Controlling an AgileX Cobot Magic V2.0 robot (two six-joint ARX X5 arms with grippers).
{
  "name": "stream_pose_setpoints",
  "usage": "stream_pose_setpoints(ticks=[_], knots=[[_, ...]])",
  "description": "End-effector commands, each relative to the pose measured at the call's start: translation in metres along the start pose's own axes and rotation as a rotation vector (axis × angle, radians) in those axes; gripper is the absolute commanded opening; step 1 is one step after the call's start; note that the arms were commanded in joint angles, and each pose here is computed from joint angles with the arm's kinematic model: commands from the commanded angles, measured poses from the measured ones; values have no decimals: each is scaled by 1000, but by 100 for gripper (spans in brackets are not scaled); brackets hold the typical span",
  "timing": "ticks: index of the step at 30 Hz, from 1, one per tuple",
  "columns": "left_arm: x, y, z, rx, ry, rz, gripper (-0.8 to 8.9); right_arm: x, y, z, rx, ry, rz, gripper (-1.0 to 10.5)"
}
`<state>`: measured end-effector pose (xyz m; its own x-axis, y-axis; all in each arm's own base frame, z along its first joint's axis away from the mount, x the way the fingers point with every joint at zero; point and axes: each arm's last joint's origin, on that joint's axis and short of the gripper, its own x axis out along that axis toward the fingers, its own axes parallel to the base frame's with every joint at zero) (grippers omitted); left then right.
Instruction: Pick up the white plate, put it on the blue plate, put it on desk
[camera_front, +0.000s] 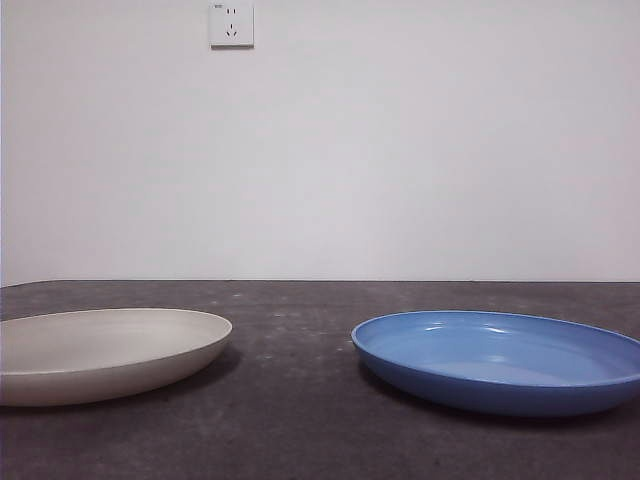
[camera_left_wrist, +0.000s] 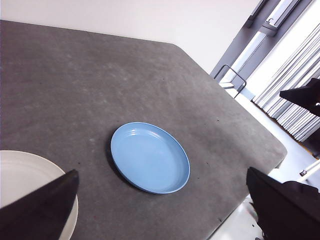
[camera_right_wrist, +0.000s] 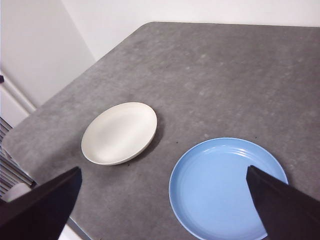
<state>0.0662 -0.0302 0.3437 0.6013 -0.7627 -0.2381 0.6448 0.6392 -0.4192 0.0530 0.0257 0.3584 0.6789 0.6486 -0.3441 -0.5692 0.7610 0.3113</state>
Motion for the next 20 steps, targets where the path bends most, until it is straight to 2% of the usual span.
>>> stream_pose_setpoints(ticks=[1, 7, 13, 18, 20], knots=[[-2, -3, 4, 25, -9, -12, 715, -2, 2, 5, -26, -23, 8, 576], [1, -1, 5, -97, 6, -5, 712, -2, 2, 5, -23, -24, 11, 576], [18, 14, 17, -219, 140, 53, 711, -2, 2, 5, -11, -23, 11, 576], [33, 35, 32, -280, 231, 218, 710, -2, 2, 4, -8, -18, 10, 576], [39, 44, 36, -308, 263, 251, 710, -2, 2, 4, -7, -16, 10, 576]])
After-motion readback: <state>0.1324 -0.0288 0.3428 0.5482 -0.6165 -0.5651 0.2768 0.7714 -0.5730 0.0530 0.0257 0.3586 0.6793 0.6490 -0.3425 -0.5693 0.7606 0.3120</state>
